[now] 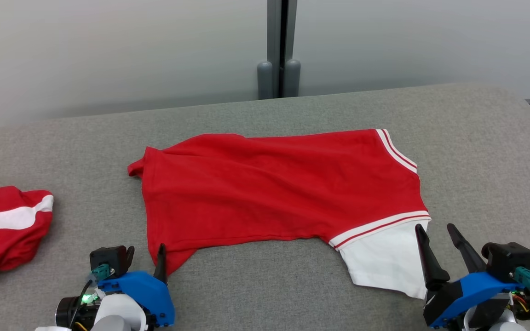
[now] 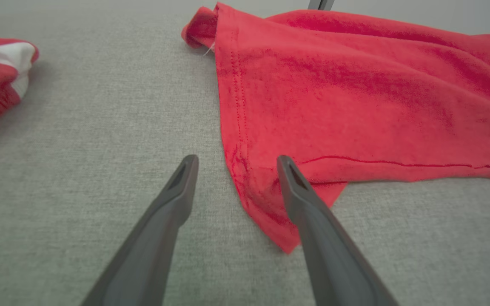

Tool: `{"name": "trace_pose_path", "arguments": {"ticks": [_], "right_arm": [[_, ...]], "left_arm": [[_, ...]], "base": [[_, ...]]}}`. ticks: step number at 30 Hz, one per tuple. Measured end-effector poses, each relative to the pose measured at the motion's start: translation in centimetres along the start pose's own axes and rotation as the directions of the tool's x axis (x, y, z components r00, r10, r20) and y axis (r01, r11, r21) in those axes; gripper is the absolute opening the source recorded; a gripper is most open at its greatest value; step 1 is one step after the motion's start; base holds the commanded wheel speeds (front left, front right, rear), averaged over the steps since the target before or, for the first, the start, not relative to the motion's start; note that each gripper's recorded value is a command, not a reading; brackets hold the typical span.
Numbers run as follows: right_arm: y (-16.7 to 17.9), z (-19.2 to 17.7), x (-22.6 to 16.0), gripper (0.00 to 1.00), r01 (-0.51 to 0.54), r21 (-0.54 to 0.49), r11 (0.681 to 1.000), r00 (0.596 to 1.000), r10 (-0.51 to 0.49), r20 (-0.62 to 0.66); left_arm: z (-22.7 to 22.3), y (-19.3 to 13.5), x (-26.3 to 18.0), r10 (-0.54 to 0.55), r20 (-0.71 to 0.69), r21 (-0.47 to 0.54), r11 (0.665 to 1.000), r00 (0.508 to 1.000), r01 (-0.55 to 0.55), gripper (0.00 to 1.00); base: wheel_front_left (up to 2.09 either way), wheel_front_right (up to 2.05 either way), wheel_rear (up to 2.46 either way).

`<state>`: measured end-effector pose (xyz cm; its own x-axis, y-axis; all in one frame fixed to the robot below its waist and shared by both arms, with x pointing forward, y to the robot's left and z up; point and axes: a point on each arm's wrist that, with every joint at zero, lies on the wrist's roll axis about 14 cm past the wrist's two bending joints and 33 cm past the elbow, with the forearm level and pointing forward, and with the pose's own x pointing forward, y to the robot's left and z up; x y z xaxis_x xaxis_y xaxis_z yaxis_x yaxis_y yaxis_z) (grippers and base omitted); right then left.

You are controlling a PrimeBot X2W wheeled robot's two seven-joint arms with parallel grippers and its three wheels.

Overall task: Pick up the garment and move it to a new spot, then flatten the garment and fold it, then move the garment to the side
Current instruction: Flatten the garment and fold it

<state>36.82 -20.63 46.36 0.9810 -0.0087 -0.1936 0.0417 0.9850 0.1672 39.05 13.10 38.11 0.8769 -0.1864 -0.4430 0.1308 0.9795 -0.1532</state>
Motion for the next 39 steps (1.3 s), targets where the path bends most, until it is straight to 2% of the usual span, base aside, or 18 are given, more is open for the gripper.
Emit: {"name": "trace_pose_path", "arguments": {"ticks": [8,13,14,15,20,24,37,38,39], "right_arm": [[-0.6,-0.5,0.3,1.00,0.020,0.003,1.000,1.000,-0.020,-0.014],[-0.8,-1.0,0.2,1.00,0.025,0.008,1.000,0.999,-0.025,-0.025],[-0.8,-1.1,0.2,1.00,0.024,0.009,1.000,0.999,-0.024,-0.028],[-0.7,-1.3,0.2,1.00,0.021,0.008,1.000,0.999,-0.021,-0.039],[-1.1,-3.9,-0.7,1.00,0.038,0.011,0.999,0.985,-0.036,-0.169],[-2.2,-6.0,-2.0,1.00,0.074,0.016,0.997,0.959,-0.067,-0.275],[-1.2,-10.5,-2.4,1.00,0.045,0.007,0.999,0.894,-0.037,-0.446],[-1.1,-10.5,-2.2,0.77,0.041,0.009,0.999,0.893,-0.033,-0.448],[-0.9,-10.6,-1.9,0.00,0.036,0.011,0.999,0.894,-0.027,-0.446]], "left_arm": [[-2.4,1.3,2.0,0.090,-0.135,0.037,0.996,0.987,-0.086,1.00],[-3.1,1.1,2.6,0.075,-0.196,0.057,0.996,0.978,-0.065,1.00],[-3.3,1.0,2.7,0.067,-0.209,0.061,0.997,0.976,-0.055,0.93],[-3.4,0.9,2.7,0.060,-0.218,0.067,0.997,0.974,-0.046,0.02],[-3.7,0.3,2.7,0.038,-0.228,0.066,0.998,0.973,-0.024,0.00],[-3.5,0.1,2.6,0.031,-0.201,0.046,0.999,0.979,-0.022,0.00],[-3.5,-0.2,2.6,0.010,-0.167,0.013,1.000,0.986,-0.008,0.00],[-3.5,-0.2,2.6,0.010,-0.164,0.012,1.000,0.986,-0.008,0.00],[-3.5,-0.1,2.6,0.010,-0.163,0.011,1.000,0.987,-0.008,0.00]], "base": [[0.00,0.00,0.00],[0.00,0.00,0.00],[0.00,0.00,0.00],[0.00,0.00,0.00],[0.00,0.00,0.00],[0.00,0.00,0.00],[0.00,0.00,0.00],[0.00,0.00,0.00],[0.00,0.00,0.00]]}}
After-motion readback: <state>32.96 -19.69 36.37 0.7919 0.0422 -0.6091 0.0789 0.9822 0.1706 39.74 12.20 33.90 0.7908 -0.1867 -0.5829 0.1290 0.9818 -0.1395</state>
